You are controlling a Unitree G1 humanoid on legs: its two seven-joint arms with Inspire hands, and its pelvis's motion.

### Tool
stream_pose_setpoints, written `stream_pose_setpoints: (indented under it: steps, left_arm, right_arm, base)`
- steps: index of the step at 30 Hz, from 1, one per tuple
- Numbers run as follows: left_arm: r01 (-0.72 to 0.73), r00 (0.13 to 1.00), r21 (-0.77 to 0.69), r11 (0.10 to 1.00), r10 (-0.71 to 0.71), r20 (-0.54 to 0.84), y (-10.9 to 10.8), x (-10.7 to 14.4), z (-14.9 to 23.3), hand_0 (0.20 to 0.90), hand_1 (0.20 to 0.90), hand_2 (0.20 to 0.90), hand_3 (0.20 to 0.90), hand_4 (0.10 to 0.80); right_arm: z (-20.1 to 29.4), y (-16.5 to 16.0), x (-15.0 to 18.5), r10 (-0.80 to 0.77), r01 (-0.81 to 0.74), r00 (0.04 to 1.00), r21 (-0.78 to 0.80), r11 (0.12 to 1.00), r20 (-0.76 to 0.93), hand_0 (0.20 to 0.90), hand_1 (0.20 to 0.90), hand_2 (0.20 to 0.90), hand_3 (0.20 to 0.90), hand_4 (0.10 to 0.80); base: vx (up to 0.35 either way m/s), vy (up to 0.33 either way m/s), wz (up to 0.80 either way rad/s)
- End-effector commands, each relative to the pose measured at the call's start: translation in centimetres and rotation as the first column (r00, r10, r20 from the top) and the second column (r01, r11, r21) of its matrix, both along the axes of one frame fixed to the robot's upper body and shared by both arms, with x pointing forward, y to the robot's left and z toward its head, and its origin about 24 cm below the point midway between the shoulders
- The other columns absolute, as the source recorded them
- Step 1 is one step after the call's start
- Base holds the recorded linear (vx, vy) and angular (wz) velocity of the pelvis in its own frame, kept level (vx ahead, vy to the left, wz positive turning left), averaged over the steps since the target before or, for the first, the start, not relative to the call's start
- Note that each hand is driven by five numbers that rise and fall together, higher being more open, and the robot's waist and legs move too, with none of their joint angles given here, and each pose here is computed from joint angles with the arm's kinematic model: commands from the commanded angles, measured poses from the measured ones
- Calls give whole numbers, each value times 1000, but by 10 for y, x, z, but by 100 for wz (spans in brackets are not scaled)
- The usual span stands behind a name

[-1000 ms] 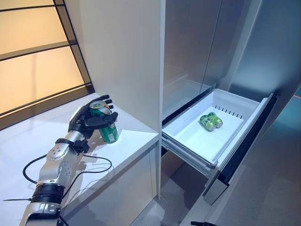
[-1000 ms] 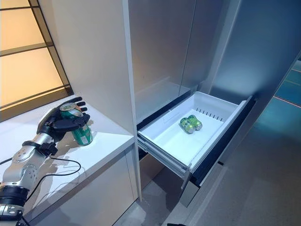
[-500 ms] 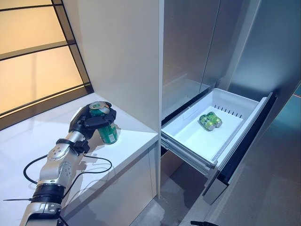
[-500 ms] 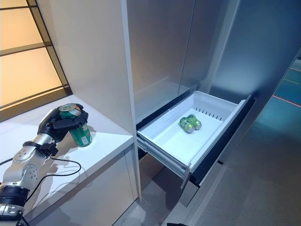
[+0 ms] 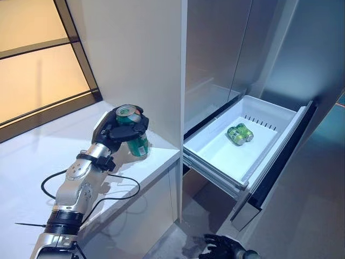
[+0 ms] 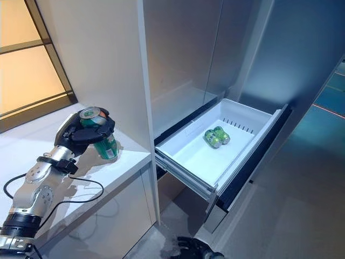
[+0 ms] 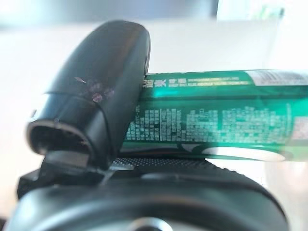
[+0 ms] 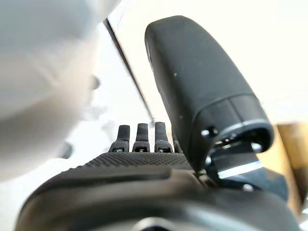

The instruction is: Put drinks into fridge and close the fridge

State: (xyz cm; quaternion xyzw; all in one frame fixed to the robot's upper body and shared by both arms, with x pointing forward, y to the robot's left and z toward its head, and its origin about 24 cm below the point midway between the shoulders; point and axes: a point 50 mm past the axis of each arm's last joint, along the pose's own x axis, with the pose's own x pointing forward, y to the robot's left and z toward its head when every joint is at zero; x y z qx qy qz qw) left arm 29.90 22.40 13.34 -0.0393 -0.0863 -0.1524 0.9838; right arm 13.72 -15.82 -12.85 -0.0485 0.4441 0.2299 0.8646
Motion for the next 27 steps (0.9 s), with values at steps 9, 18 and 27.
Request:
stream_pose_setpoints:
  steps: [9, 18, 27]
  left_arm:
    - [143, 861, -73, 987, -88, 500, -25, -6, 100, 300, 300, 300, 200, 100]
    - [266, 823, -23, 964, -214, 526, -35, -14, 100, 300, 300, 300, 200, 100]
    - [348, 778, 60, 936, -324, 538, -42, -27, 115, 300, 300, 300, 200, 100]
  right_arm:
    - [76, 43, 59, 177, -251, 952, 308, 918, 250, 900, 900, 900, 900, 800]
    - [213, 41, 111, 90, -460, 786, 480, 748, 612, 900, 900, 900, 900, 800]
    - [279, 35, 116, -9, -526, 621, 425, 737, 784, 900, 900, 900, 900, 800]
  base:
    - [-41, -14, -7]
    - [-25, -7, -11]
    - [-1, -1, -5]
